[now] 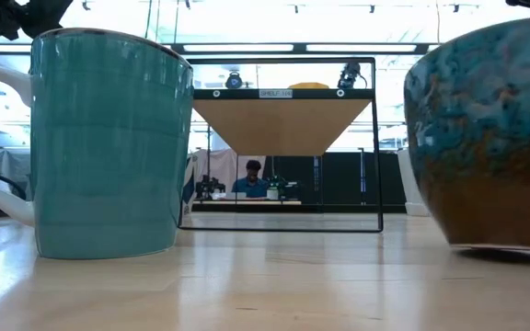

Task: Place coffee mugs
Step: Put the dark green mug on the shelf

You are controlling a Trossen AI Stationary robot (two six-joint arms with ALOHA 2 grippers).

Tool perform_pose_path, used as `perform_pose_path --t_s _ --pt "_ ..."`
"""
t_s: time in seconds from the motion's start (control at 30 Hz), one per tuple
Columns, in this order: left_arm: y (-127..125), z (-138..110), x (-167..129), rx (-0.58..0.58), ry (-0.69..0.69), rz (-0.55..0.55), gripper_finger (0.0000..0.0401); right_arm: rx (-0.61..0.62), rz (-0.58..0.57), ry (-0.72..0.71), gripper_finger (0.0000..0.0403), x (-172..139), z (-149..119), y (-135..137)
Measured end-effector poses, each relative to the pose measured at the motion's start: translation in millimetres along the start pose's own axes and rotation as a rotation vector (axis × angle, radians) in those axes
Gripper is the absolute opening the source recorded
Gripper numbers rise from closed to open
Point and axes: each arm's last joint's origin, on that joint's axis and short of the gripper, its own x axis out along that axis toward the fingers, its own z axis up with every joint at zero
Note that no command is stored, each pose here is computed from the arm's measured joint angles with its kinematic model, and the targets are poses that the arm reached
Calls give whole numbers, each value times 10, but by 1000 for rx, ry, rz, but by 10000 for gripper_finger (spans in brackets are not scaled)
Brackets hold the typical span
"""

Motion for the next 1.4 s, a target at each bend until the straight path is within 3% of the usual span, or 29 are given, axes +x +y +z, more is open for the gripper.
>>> perform_pose_path --t_s 0.3,0.77,1.4 --pt "0 1 0 -1 0 1 139 10 -1 1 65 -53 5 -39" --pt "0 -3 0 0 4 0 139 19 -76 -64 64 -622 71 -228" --pt "-1 -5 0 -1 6 -1 139 66 -207 -118 63 -782 -3 -358"
